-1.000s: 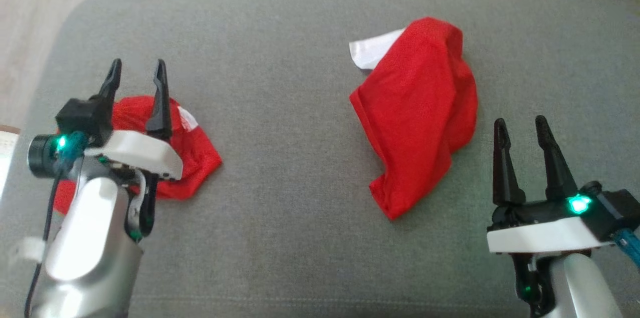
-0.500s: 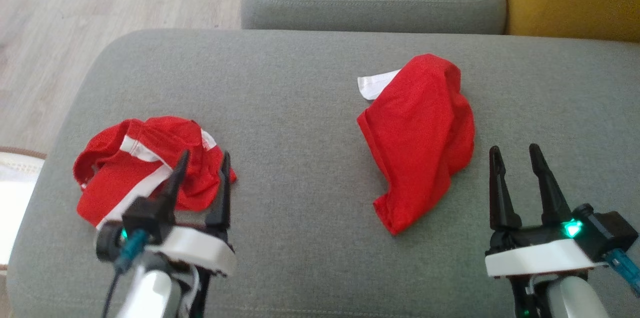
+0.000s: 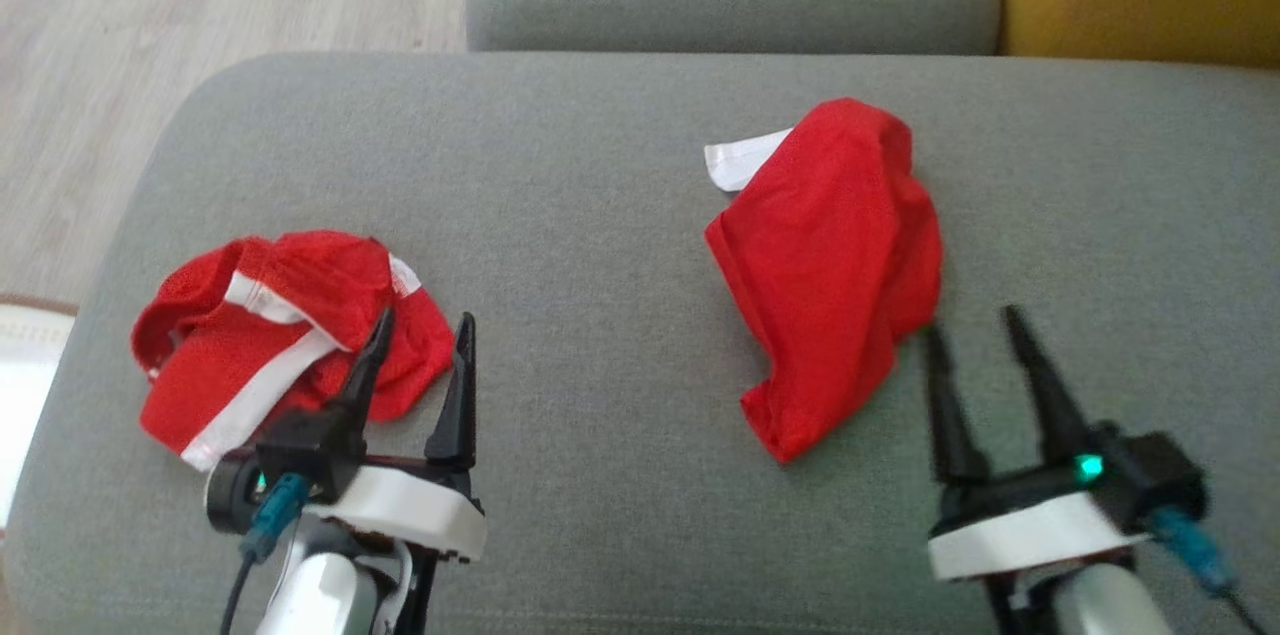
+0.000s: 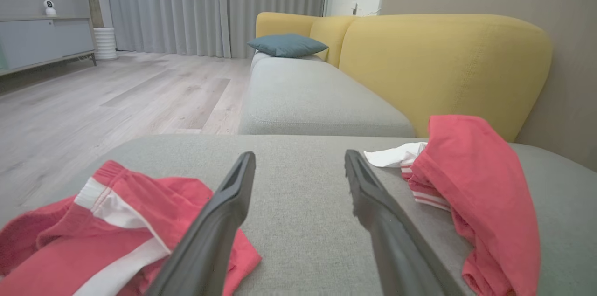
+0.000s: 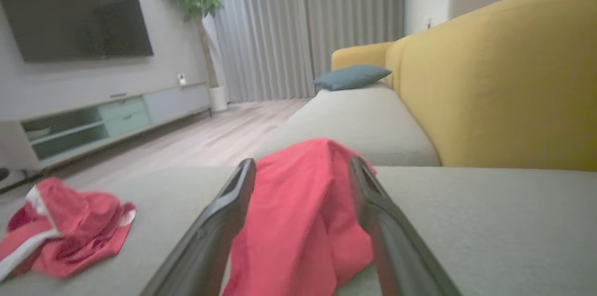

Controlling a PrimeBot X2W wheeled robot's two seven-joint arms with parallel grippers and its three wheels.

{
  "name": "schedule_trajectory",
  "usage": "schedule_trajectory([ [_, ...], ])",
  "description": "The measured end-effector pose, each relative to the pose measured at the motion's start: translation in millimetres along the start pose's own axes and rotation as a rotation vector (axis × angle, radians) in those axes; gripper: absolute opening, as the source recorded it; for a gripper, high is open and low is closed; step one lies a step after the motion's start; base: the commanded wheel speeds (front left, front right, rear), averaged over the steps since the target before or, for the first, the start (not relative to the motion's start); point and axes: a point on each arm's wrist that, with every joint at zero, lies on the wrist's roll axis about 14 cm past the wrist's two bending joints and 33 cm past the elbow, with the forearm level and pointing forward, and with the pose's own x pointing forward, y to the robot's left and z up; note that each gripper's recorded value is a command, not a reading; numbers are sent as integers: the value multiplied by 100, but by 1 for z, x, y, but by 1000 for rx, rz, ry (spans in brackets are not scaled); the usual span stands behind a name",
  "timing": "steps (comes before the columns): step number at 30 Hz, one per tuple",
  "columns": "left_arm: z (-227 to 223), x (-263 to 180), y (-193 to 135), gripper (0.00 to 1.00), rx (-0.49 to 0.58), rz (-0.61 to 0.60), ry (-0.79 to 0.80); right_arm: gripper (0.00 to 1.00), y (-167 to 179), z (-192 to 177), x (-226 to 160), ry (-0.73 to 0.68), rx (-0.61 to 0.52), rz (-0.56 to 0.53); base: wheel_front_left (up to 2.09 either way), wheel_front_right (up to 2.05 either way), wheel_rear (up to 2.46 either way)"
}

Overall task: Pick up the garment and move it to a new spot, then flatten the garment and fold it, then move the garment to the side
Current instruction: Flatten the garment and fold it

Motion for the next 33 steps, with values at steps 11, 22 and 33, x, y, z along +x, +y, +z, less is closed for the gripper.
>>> schedule_trajectory([
  [11,-28,-6,17,100,-24,69,86,100,53,-68,38,237,-115,216,0,0,0],
  [22,-36,-5,34,100,-21,124,115,100,58,-134,55,459,-204,288,0,0,0],
  [33,-36,-4,38,100,-17,140,115,0,49,-160,59,536,-235,282,0,0,0],
])
